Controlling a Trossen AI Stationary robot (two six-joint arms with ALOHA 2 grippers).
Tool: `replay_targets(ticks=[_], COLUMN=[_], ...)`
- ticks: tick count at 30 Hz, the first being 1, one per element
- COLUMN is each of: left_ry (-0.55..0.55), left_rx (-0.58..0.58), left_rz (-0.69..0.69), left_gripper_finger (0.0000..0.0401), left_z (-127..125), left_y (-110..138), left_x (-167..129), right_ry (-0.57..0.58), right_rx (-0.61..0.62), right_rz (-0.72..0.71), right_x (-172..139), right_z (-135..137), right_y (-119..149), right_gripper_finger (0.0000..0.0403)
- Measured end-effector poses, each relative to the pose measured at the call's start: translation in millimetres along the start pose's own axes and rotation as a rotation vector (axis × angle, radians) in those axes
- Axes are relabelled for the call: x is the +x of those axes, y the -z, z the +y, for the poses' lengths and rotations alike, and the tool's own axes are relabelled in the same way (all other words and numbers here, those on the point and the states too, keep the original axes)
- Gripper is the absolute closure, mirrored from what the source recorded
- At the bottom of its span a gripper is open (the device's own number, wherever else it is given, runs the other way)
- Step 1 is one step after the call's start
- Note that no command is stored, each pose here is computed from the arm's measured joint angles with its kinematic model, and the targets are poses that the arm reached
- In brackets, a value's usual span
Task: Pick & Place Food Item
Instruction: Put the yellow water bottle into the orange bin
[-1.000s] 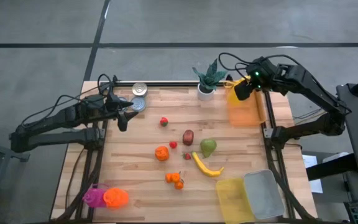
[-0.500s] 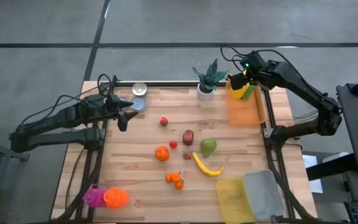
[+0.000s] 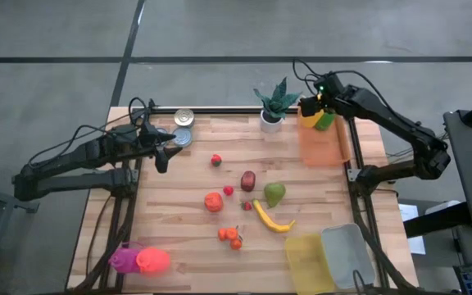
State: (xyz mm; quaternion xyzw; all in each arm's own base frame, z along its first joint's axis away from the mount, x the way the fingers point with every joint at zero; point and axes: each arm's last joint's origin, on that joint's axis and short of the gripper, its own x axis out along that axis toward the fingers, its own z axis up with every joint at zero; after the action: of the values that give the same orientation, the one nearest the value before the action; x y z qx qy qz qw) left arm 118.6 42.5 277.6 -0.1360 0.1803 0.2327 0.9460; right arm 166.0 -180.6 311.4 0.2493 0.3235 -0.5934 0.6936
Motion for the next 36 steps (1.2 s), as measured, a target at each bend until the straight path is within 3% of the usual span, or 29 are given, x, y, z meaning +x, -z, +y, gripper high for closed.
replay_targets(ticks=[19,28,36], left_ry=[0.000,0.000,0.000], left_rx=[0.000,0.000,0.000], left_rz=[0.000,0.000,0.000], left_gripper_finger=[0.0115,0.0115,0.0115], left_z=[0,0,0], left_y=[0,0,0], left_x=[0,0,0], right_ry=[0.043,0.047,0.038], right_rx=[-0.018,-0.036,-0.079], right_rz=[0.013,0.051,0.041], right_x=[33,46,47], right_z=[-4,4,10], right_y=[19,17,5], right_gripper_finger=[0.0188,0.0127,0.0119])
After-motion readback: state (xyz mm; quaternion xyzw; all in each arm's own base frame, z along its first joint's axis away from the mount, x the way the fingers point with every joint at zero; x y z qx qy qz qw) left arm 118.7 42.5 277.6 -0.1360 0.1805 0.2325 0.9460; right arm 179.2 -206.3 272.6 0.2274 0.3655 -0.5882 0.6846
